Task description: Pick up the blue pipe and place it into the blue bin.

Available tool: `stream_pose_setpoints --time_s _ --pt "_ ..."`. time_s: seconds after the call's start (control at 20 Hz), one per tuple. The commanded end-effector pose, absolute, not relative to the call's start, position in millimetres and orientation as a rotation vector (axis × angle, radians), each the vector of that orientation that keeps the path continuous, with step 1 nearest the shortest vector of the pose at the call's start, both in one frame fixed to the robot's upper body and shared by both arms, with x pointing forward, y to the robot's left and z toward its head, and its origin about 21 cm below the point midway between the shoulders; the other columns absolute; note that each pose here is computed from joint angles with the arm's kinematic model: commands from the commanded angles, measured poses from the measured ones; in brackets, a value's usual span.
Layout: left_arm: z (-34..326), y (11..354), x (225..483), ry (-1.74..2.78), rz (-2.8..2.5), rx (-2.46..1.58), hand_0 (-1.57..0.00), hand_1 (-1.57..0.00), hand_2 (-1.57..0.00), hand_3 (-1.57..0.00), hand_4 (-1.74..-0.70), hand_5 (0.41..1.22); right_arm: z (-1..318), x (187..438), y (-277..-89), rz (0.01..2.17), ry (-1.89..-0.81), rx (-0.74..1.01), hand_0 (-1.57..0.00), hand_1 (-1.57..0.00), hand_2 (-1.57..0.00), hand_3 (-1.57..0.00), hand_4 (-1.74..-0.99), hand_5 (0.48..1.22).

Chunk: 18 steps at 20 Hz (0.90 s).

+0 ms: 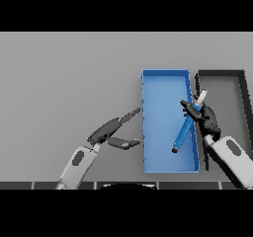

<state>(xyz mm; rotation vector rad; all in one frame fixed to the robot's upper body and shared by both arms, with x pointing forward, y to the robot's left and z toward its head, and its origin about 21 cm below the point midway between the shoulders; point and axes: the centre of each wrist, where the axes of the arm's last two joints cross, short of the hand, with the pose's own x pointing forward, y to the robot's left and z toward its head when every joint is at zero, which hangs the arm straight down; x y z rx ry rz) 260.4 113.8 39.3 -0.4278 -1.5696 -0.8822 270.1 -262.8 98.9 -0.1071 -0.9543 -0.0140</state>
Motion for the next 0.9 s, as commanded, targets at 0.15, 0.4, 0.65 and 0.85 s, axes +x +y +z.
stream_pose_setpoints --time_s 0.15,0.4,0.65,0.85 --pt "39 110 259 -1.565 -0.882 -0.426 0.00 0.00 0.00 0.00 -0.93 0.495 100 272 -262.4 0.239 -0.896 -0.232 -0.18 -0.17 -0.16 -0.05 -1.219 0.870" --pt "40 115 264 -1.568 -0.874 -0.429 0.00 0.00 0.00 0.00 -0.93 0.496 99 273 -261.5 0.351 -0.840 -0.249 -0.06 -0.06 -0.05 -0.02 -1.144 0.759" --pt "39 114 260 -1.567 -0.873 -0.424 0.00 0.00 0.00 0.00 -0.93 0.495 100 272 -258.9 0.405 -0.841 -0.263 -0.02 -0.02 -0.02 0.00 -1.084 0.714" --pt "40 116 264 -1.570 -0.871 -0.425 0.00 0.00 0.00 0.00 -0.93 0.495 97 269 -258.5 0.425 -0.842 -0.249 -0.02 -0.02 -0.02 0.00 -1.084 0.714"
